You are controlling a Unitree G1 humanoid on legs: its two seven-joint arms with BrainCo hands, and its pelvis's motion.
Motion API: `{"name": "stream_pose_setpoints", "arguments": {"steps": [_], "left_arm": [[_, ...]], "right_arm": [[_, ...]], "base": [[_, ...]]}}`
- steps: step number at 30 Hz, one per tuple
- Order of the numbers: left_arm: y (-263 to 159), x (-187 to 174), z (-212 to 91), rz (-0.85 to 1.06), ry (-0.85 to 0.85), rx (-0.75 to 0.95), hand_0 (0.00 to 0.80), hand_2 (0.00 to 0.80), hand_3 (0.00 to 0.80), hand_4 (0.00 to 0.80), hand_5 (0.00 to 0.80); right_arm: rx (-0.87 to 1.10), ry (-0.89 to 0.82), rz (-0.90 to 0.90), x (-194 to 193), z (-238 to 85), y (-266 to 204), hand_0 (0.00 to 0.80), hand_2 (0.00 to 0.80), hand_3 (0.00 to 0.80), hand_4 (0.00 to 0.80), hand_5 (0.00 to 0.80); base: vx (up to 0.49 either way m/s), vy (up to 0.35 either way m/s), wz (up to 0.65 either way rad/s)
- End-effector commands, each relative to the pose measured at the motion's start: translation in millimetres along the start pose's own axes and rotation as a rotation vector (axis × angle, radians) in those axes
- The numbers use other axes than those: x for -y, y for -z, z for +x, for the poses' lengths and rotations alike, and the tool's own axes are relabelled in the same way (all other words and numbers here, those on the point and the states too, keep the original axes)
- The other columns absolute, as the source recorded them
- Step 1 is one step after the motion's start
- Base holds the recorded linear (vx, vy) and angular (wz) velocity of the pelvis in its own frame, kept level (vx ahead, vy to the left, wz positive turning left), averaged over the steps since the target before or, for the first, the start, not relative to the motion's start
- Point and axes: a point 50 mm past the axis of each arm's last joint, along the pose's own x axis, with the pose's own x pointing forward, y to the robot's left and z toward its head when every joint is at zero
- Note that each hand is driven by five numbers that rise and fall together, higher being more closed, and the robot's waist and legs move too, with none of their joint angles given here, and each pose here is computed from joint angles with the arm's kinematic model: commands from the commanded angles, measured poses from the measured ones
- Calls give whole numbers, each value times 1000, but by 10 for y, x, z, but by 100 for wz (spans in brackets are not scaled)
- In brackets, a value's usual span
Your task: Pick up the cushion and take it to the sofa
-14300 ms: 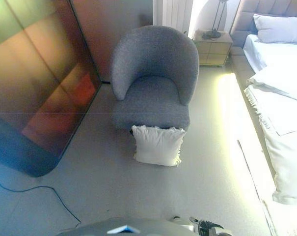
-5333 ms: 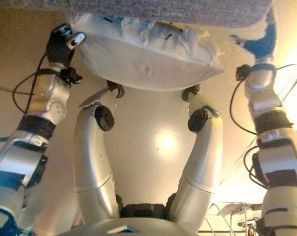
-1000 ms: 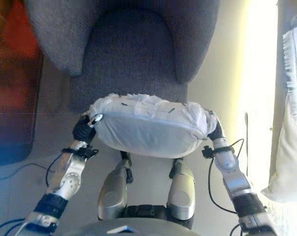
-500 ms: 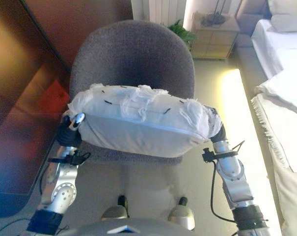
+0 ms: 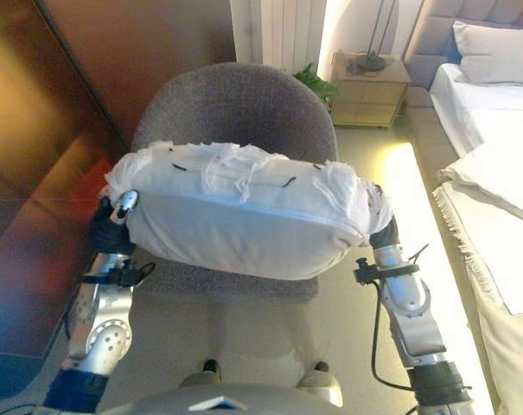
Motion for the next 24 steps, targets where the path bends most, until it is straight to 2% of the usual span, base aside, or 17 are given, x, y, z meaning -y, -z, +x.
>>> {"name": "stream_pose_setpoints", "arguments": {"steps": [1,5,10,14,20,24], "left_arm": [[-354,319,214,4,181,214,800,800,800,800,800],[-331,280,182,-9,160,225,800,800,800,800,800],[-349,330,159,-2,154,245,800,800,800,800,800],[-312,394,178,-8,132,246,800,800,800,800,800],[-293,369,78,-27,114,247,800,800,800,800,800],[-338,358,117,-24,122,267,800,800,800,800,800]], "right_arm": [[368,-69,84,-87,291,-628,800,800,800,800,800],[387,-94,83,-113,268,-624,800,800,800,800,800],[419,-102,85,-243,326,-664,800,800,800,800,800],[413,-114,89,-317,356,-668,800,800,800,800,800],[384,-132,97,-340,318,-647,800,800,800,800,800],[400,-129,99,-294,336,-666,800,800,800,800,800]], "base": [[-43,-263,-25],[-6,-283,-44],[134,-91,-38],[338,48,-43],[421,104,17],[447,241,-41]]}}
